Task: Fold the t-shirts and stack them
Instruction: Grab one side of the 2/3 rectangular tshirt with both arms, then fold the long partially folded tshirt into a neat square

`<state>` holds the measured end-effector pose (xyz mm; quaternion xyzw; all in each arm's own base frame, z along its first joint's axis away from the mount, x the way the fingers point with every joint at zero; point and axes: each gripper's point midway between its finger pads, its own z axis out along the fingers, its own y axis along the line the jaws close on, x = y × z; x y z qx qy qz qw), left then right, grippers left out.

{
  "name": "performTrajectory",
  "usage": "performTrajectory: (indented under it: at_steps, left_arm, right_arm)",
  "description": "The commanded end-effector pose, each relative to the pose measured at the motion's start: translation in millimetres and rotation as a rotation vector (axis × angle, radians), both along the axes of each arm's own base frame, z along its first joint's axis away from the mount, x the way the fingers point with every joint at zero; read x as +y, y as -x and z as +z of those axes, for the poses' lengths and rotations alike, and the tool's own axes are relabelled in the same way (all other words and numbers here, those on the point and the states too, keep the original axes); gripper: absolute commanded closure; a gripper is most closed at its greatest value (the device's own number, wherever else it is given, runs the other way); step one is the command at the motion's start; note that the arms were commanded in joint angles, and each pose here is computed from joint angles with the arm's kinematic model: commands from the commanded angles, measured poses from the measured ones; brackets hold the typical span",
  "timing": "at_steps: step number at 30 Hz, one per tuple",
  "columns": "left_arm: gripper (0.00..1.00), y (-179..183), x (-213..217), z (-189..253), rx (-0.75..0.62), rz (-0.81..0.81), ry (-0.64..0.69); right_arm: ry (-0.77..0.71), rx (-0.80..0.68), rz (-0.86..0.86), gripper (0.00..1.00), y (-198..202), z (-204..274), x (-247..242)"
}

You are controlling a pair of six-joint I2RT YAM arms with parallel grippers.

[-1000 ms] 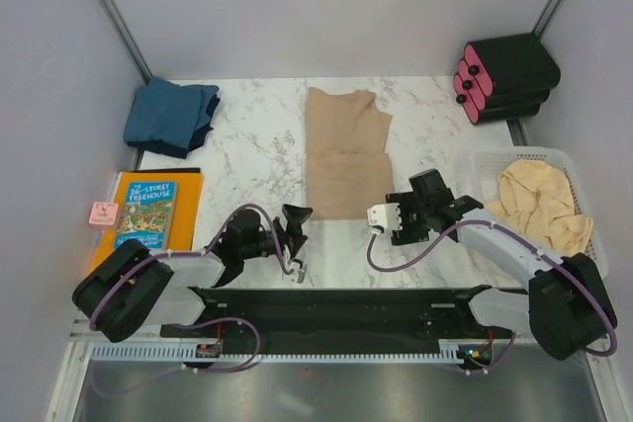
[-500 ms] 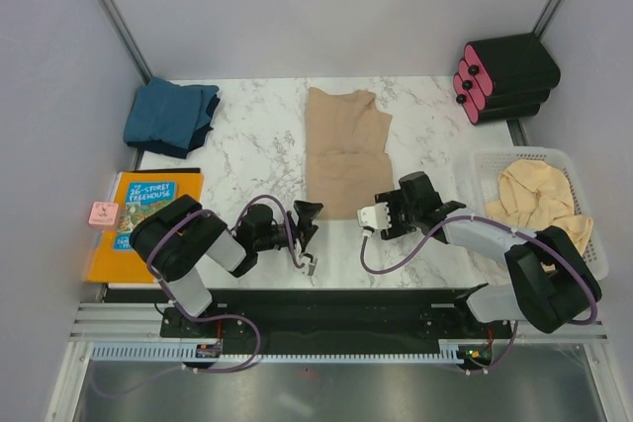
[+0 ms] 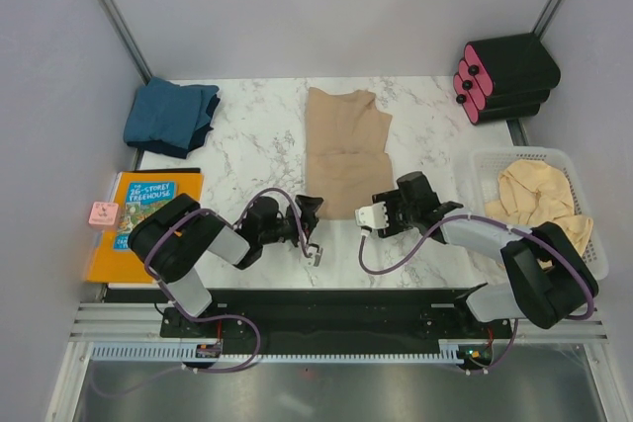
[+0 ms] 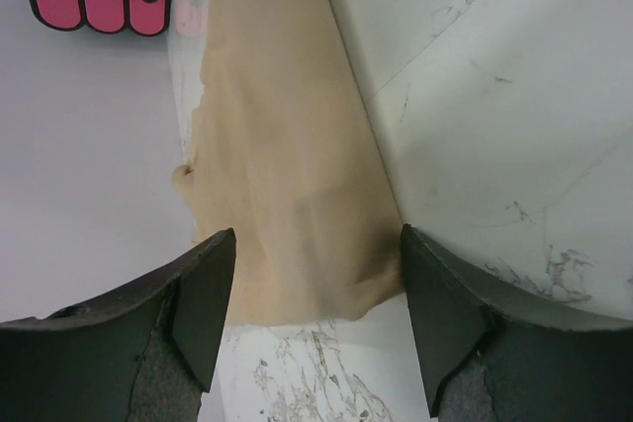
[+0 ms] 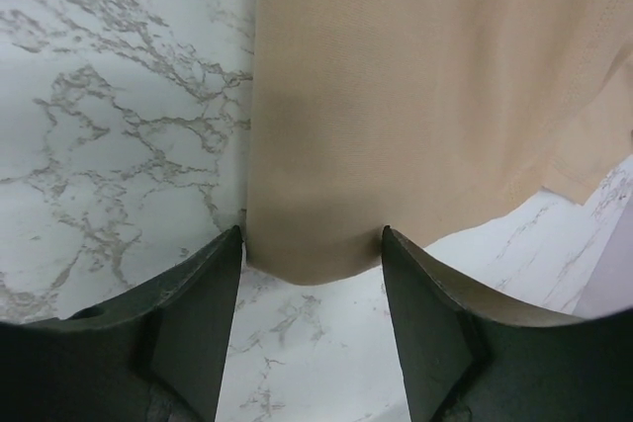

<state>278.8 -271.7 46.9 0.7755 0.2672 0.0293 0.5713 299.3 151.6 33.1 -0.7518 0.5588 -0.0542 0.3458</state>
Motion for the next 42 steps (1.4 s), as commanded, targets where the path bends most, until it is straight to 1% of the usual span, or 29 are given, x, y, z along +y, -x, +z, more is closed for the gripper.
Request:
performTrajectory:
  at_steps: [1, 4, 5, 6, 7, 8, 9, 10, 11, 12, 13, 15, 16, 17, 20, 22, 24, 25, 27, 29, 30, 32, 33, 34, 36, 37, 38, 40, 42]
  left_arm:
    - [0.26, -11, -3, 0, 0.022, 0.039, 0.006]
    - [0.26, -14, -5, 0, 0.021, 0.039, 0.009]
    - [0.26, -15, -5, 0, 0.022, 0.042, 0.007]
    - [0.26, -15, -5, -1, 0.023, 0.04, 0.005]
    - [0.27, -15, -5, -2, 0.022, 0.039, 0.001]
    - [0.32, -16, -5, -2, 0.021, 0.041, 0.0]
    - [0.37, -17, -5, -2, 0.02, 0.043, 0.0]
    - [0.42, -17, -5, -3, 0.023, 0.046, -0.004]
    - [0.56, -19, -6, -4, 0.026, 0.048, -0.009]
    - [0.62, -19, -6, -5, 0.031, 0.049, -0.016]
    - [0.67, -20, -6, -5, 0.033, 0.05, -0.02]
    - [0.81, -20, -6, -5, 0.04, 0.05, -0.024]
    - [0.9, -21, -6, -5, 0.042, 0.052, -0.024]
    - [0.98, -22, -6, -1, 0.037, 0.055, -0.018]
    - [0.98, -22, -6, 9, 0.038, 0.063, -0.009]
    - [0.98, -19, -3, 10, 0.076, 0.071, -0.016]
    - [0.98, -17, -4, 29, 0.084, 0.072, 0.011]
    - [0.98, -12, -1, 26, 0.124, 0.074, -0.009]
    - [0.98, -10, -1, 47, 0.13, 0.08, 0.021]
    - [0.98, -2, 3, 51, 0.173, 0.084, 0.012]
    - [0.98, 1, 4, 66, 0.165, 0.084, 0.037]
    - [0.98, 11, 8, 67, 0.212, 0.073, 0.016]
    - [0.98, 15, 10, 73, 0.224, 0.074, 0.025]
    - [0.98, 19, 12, 87, 0.21, 0.068, 0.046]
    - [0.98, 31, 15, 92, 0.257, 0.057, 0.039]
    - [0.98, 36, 15, 109, 0.239, 0.039, 0.063]
    - [0.98, 43, 18, 107, 0.276, 0.037, 0.053]
    - [0.98, 55, 20, 126, 0.278, 0.004, 0.07]
    - [0.98, 68, 24, 131, 0.335, -0.001, 0.071]
  right_arm:
    - [-0.025, 0.051, 0.045, 0.34, 16, -13, 12]
    - [-0.037, 0.054, 0.053, 0.36, 20, -16, 18]
    - [-0.036, 0.054, 0.055, 0.42, 21, -18, 19]
    - [-0.028, 0.062, 0.055, 0.45, 23, -21, 18]
    - [-0.043, 0.029, 0.058, 0.48, 18, -19, 22]
    - [-0.047, 0.023, 0.058, 0.54, 17, -20, 23]
    - [-0.046, 0.018, 0.059, 0.57, 17, -20, 23]
    - [-0.044, 0.019, 0.06, 0.64, 17, -23, 23]
    - [-0.044, 0.021, 0.062, 0.68, 17, -23, 23]
    - [-0.04, 0.019, 0.065, 0.71, 17, -24, 23]
    - [-0.037, 0.02, 0.066, 0.78, 18, -25, 22]
    - [-0.035, 0.018, 0.064, 0.86, 17, -24, 22]
    - [-0.033, 0.023, 0.061, 0.98, 18, -24, 21]
    - [-0.032, 0.028, 0.062, 1.0, 19, -23, 22]
    - [-0.046, 0.082, 0.034, 1.0, 23, -14, 24]
    - [-0.054, 0.131, 0.014, 1.0, 24, -1, 27]
    - [-0.075, 0.187, -0.008, 1.0, 28, 9, 31]
    - [-0.072, 0.215, -0.017, 1.0, 30, 19, 31]
    - [-0.099, 0.224, -0.014, 1.0, 30, 38, 36]
    - [-0.089, 0.274, -0.016, 1.0, 41, 45, 33]
    - [-0.113, 0.268, -0.004, 1.0, 40, 58, 37]
    - [-0.094, 0.331, 0.002, 1.0, 55, 63, 33]
    - [-0.115, 0.322, 0.004, 1.0, 55, 77, 36]
    - [-0.107, 0.36, 0.003, 1.0, 64, 79, 33]
    - [-0.122, 0.381, -0.006, 1.0, 72, 95, 32]
    - [-0.135, 0.394, 0.004, 1.0, 76, 101, 34]
    - [-0.141, 0.405, 0.006, 1.0, 80, 106, 33]
    - [-0.147, 0.444, 0.023, 1.0, 93, 119, 33]
    - [-0.151, 0.476, 0.025, 1.0, 104, 132, 32]
